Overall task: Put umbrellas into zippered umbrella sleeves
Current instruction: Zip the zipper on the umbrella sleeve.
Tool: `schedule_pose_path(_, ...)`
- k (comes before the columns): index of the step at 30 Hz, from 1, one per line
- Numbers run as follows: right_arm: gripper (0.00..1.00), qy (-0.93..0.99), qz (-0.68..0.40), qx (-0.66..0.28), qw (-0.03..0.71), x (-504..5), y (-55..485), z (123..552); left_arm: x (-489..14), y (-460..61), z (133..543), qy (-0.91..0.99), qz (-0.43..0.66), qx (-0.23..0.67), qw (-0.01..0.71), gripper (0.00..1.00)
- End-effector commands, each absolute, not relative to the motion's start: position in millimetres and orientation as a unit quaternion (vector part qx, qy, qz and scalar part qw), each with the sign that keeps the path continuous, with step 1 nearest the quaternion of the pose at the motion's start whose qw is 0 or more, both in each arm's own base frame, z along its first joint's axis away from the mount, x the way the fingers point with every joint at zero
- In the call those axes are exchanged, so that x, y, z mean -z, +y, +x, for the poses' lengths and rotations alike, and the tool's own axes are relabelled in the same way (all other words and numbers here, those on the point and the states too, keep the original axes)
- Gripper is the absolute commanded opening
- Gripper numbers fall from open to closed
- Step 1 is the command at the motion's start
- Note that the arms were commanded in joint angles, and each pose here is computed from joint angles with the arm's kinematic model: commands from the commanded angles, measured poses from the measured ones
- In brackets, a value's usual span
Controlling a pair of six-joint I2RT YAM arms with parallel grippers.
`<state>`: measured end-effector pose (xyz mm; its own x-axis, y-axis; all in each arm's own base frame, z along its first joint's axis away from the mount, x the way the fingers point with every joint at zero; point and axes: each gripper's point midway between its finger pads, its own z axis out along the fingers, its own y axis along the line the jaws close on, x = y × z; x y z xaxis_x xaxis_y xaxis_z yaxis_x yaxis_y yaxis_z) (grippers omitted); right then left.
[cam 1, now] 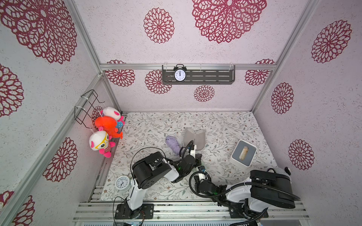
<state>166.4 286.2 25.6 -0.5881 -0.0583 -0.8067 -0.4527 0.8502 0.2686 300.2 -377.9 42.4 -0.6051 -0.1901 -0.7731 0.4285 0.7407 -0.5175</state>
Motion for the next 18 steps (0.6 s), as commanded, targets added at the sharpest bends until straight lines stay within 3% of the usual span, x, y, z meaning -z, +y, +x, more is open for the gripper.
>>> schedule_pose_path(1, 0.32, 0.864, -0.145, -0.245, 0.415, -34, 288, 171, 41, -338, 241, 0.91, 0.104, 0.28, 0.287, 0.0)
schedule_pose_path(3, 0.39, 0.881, -0.161, -0.223, 0.386, -29, 275, 161, 0, -339, 253, 0.897, 0.112, 0.283, 0.321, 0.01)
schedule_pose_path(5, 0.49, 0.893, -0.153, -0.217, 0.364, -28, 258, 154, -31, -336, 265, 0.89, 0.121, 0.271, 0.347, 0.13)
schedule_pose_path(8, 0.57, 0.916, -0.125, -0.165, 0.344, -21, 216, 156, -69, -333, 277, 0.88, 0.132, 0.262, 0.374, 0.23)
schedule_pose_path(10, 0.57, 0.919, -0.102, -0.167, 0.341, -23, 202, 162, -82, -329, 281, 0.876, 0.134, 0.257, 0.386, 0.18)
schedule_pose_path(13, 0.58, 0.915, -0.093, -0.178, 0.35, -32, 196, 165, -111, -319, 289, 0.863, 0.128, 0.259, 0.414, 0.22)
schedule_pose_path(17, 0.63, 0.896, -0.081, -0.177, 0.399, -70, 195, 183, -169, -298, 316, 0.84, 0.123, 0.226, 0.477, 0.59)
schedule_pose_path(18, 0.74, 0.886, -0.08, -0.181, 0.418, -86, 199, 190, -183, -297, 324, 0.837, 0.129, 0.229, 0.48, 0.67)
